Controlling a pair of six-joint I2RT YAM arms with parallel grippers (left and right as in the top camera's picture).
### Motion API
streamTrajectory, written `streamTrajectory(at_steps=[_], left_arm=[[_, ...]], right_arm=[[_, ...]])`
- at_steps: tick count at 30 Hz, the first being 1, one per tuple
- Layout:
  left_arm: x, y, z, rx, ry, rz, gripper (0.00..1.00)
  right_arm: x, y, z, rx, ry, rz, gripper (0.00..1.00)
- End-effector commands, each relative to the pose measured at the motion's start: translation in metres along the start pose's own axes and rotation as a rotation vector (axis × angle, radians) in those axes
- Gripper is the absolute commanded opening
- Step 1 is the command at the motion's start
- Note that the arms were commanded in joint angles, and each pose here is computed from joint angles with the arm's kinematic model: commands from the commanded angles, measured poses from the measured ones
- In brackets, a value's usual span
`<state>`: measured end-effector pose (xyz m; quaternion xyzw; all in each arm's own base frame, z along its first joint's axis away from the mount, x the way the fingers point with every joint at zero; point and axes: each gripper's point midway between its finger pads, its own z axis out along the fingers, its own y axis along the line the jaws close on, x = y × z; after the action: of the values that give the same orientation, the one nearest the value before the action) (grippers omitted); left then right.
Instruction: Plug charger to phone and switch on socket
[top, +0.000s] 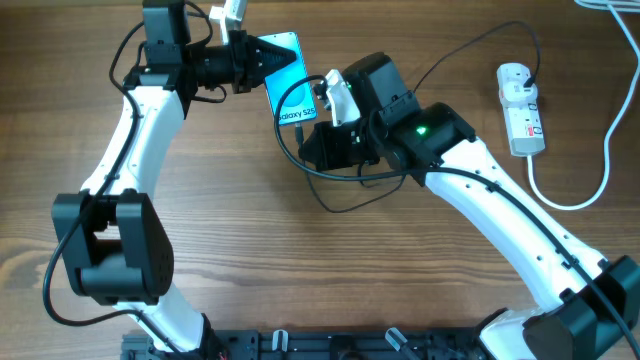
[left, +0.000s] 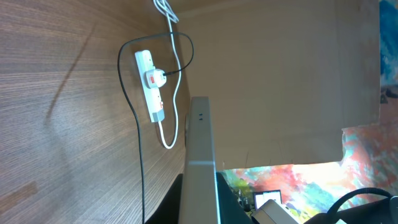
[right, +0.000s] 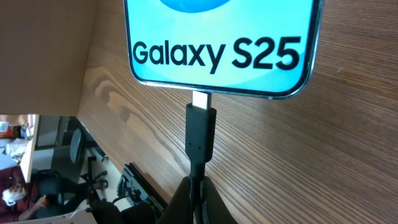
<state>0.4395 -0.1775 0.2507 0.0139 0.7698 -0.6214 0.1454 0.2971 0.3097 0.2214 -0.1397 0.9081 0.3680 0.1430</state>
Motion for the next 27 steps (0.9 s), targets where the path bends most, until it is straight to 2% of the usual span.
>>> streamTrajectory(at_steps=[1,6,15,21,24,25,27], left_arm=[[0.017,-0.030,0.002,0.094,0.083,0.019,0.04],[0.017,-0.030,0.002,0.093,0.081,0.019,0.04],[0.017,-0.030,0.002,0.092,0.080,0.019,0.04],[0.002,-0.019,-0.017,0.056,0.015,-0.024,0.04],[-0.007,0.000,-0.026,-0.023,-0.050,-0.079,0.04],[-0.011,0.013,-0.033,-0.078,-0.088,-0.129,0.04],[-0.015,0.045,-0.053,-0.207,-0.169,-0.246,0.04]], right_arm=[[-0.021,-0.009,-0.002,0.050,-0.083,-0.025,0.04],[-0.019,-0.011,-0.001,0.056,-0.071,-0.046,0.04],[-0.030,-0.001,-0.014,0.050,-0.137,-0.131,0.04],[-0.030,0.023,-0.058,0.020,-0.225,-0.197,0.04],[-0.021,0.005,-0.053,0.068,-0.164,-0.241,0.04],[-0.016,0.001,-0.047,0.080,-0.132,-0.290,0.07],[-0.012,-0.006,-0.033,0.090,-0.086,-0.334,0.33]])
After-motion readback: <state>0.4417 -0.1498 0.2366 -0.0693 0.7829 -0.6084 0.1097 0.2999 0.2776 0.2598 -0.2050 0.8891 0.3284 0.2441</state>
